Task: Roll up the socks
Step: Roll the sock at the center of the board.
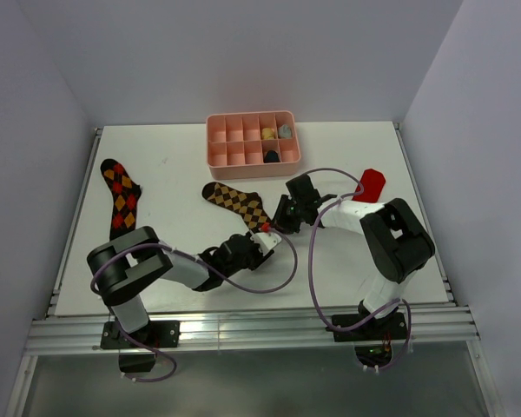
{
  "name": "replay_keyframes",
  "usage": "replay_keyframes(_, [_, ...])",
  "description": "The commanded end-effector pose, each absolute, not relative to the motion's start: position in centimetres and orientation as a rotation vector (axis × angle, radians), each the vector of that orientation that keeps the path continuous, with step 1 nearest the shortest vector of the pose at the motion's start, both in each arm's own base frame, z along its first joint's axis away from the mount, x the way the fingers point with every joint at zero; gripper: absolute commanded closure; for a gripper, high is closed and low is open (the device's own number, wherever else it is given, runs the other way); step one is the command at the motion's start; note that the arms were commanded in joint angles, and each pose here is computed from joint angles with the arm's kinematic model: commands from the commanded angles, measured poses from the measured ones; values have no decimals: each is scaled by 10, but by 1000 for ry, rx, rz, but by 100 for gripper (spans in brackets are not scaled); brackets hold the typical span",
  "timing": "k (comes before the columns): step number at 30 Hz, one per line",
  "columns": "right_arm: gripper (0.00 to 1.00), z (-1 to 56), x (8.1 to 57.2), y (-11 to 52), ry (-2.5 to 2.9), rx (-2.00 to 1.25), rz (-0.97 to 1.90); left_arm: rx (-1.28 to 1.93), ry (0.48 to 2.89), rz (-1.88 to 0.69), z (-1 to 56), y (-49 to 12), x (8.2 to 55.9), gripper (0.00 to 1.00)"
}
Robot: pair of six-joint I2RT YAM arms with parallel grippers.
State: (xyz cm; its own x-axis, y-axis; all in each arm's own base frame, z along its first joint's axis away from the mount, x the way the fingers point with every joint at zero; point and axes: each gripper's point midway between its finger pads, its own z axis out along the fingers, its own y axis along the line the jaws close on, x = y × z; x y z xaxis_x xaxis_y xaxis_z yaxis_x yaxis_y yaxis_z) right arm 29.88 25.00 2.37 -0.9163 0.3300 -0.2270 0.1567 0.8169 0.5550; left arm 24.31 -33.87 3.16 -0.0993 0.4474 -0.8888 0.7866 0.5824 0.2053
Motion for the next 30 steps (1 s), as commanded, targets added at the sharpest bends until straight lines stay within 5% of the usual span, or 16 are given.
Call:
replay_keyframes(1, [71, 1, 285, 235, 2777, 387, 674, 989, 1664, -369, 48, -348, 256, 53])
replay_keyframes(30, [71, 5, 283, 238, 2774, 375, 715, 971, 1768, -275, 19, -342, 268, 51])
